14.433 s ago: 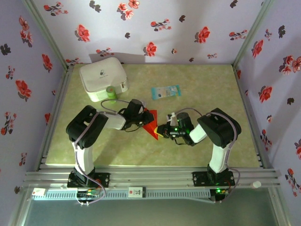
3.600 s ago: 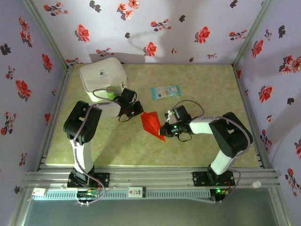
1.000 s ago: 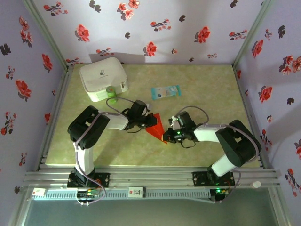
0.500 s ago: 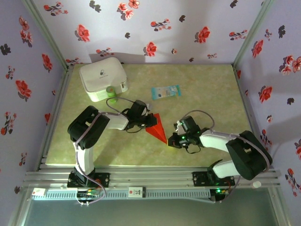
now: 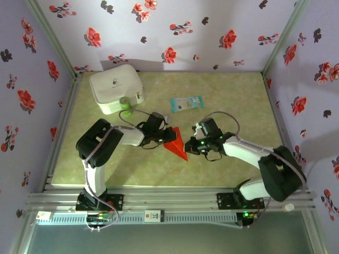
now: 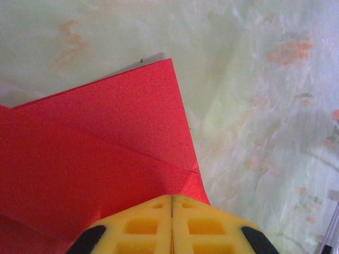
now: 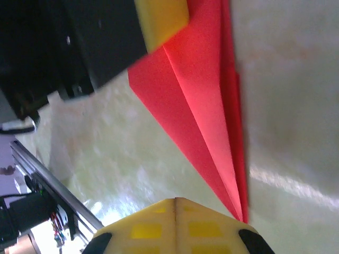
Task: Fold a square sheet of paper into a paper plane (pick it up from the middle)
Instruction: Fourth fold the wing at the center of the table.
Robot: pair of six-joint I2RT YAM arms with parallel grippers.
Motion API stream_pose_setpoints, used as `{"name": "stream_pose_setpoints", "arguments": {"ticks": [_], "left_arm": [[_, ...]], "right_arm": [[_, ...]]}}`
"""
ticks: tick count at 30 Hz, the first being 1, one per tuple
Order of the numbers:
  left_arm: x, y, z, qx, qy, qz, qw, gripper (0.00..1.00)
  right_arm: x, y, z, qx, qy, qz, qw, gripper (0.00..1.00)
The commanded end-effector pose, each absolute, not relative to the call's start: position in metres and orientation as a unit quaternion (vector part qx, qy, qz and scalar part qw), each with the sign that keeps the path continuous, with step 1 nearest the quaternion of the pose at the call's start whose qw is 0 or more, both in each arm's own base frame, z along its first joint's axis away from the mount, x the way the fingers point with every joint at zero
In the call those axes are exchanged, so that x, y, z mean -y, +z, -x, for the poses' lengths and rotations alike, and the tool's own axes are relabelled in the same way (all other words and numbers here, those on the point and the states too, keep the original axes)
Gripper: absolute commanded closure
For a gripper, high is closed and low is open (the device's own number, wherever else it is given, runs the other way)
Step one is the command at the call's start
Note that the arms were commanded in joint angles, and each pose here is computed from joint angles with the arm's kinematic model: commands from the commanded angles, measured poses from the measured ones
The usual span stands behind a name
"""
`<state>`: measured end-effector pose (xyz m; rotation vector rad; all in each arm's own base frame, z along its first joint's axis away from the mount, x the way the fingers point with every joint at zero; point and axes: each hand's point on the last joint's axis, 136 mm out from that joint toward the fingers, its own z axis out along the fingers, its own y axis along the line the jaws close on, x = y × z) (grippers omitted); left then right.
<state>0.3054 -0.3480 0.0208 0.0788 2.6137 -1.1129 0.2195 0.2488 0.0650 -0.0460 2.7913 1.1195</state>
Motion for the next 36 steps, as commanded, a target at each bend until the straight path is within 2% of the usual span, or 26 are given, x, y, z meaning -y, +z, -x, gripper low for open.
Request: {"name": "stream_pose_setpoints", "arguments": {"ticks": [1,8,17,24,28,36], "left_arm": [[0.313,-0.029,-0.287,-0.944,-0.313,0.008,0.102,0.92],[0.315,-0.029,-0.286,-0.943,-0.316,0.008,0.100,0.92],[0.328,0.002,-0.303,-0.935,-0.332,-0.012,0.127,0.91],[0.340,0.053,-0.311,-0.915,-0.367,-0.024,0.168,0.79],[0.345,0.055,-0.292,-0.914,-0.374,-0.024,0.155,0.82],[0.359,0.034,-0.257,-0.918,-0.378,-0.022,0.117,0.97]], "right_arm": [[-0.266,0.064,-0.229,-0.919,0.389,0.015,0.056,0.99],[-0.272,0.041,-0.243,-0.927,0.371,0.001,0.048,0.98],[-0.235,-0.020,-0.207,-0.951,0.307,-0.028,-0.002,1.00],[-0.230,-0.027,-0.200,-0.952,0.303,-0.033,-0.007,1.00],[-0.234,-0.022,-0.205,-0.951,0.308,-0.030,0.000,1.00],[-0.234,-0.019,-0.205,-0.949,0.314,-0.026,0.006,1.00]]}}
